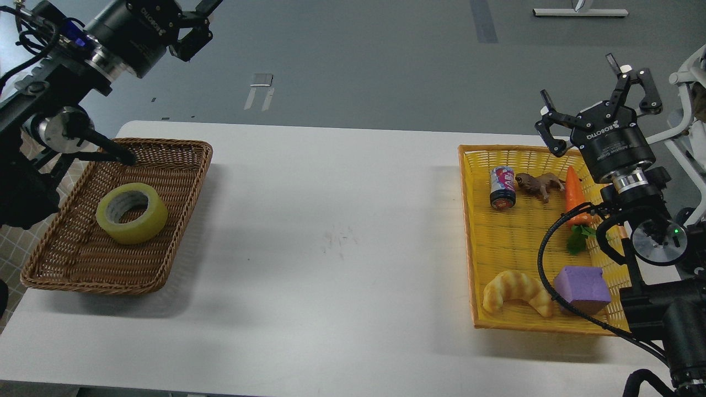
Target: Place and transfer tape with both arms
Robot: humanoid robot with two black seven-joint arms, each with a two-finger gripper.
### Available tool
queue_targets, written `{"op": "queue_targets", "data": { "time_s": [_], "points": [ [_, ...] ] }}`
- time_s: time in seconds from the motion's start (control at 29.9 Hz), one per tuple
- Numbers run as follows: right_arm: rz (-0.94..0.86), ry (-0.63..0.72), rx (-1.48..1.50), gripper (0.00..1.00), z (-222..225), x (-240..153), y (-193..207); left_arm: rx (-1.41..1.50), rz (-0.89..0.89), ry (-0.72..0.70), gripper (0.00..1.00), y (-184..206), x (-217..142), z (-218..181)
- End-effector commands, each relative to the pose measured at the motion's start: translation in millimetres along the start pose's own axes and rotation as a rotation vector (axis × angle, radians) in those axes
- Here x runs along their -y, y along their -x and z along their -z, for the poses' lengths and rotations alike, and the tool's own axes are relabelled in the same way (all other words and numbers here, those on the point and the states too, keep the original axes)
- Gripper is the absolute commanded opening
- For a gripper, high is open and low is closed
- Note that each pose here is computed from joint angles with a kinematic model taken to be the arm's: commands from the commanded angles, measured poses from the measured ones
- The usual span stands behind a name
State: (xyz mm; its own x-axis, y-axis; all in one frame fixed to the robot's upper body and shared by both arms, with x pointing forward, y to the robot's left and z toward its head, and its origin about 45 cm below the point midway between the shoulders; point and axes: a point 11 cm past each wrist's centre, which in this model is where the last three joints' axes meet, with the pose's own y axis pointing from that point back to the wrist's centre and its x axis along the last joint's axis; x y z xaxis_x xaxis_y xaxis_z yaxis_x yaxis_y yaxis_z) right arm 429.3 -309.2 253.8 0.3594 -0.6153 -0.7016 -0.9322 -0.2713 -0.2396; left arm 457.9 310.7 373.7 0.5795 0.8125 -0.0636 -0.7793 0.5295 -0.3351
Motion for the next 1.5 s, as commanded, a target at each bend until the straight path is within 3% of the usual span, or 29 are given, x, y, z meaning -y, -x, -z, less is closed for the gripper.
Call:
{"op": "queue_targets", "data": {
  "time_s": [0.0, 0.37, 0.9, 1.47],
  "points": [
    [0.019, -0.004, -0.03, 1.0, 12.5, 8.3, 5.4, -0.077, 0.022, 0.031, 0.98, 15.4, 4.9, 5.8],
    [0.009, -0.005, -0.074, 1.0, 34.4, 28.5, 4.0, -0.225, 0.027, 0.121, 0.98, 40.8, -6.3, 18.4],
    [0.05, 0.136, -0.117, 1.0, 2.7, 74.2, 28.8, -0.383, -0.01, 0.149, 0.98, 64.9, -5.2, 58.0],
    [0.027, 0.158, -0.041, 1.0, -25.5, 86.0, 30.6, -0.365, -0.103, 0.106, 0.98, 37.7, -12.0, 74.7]
  ]
}}
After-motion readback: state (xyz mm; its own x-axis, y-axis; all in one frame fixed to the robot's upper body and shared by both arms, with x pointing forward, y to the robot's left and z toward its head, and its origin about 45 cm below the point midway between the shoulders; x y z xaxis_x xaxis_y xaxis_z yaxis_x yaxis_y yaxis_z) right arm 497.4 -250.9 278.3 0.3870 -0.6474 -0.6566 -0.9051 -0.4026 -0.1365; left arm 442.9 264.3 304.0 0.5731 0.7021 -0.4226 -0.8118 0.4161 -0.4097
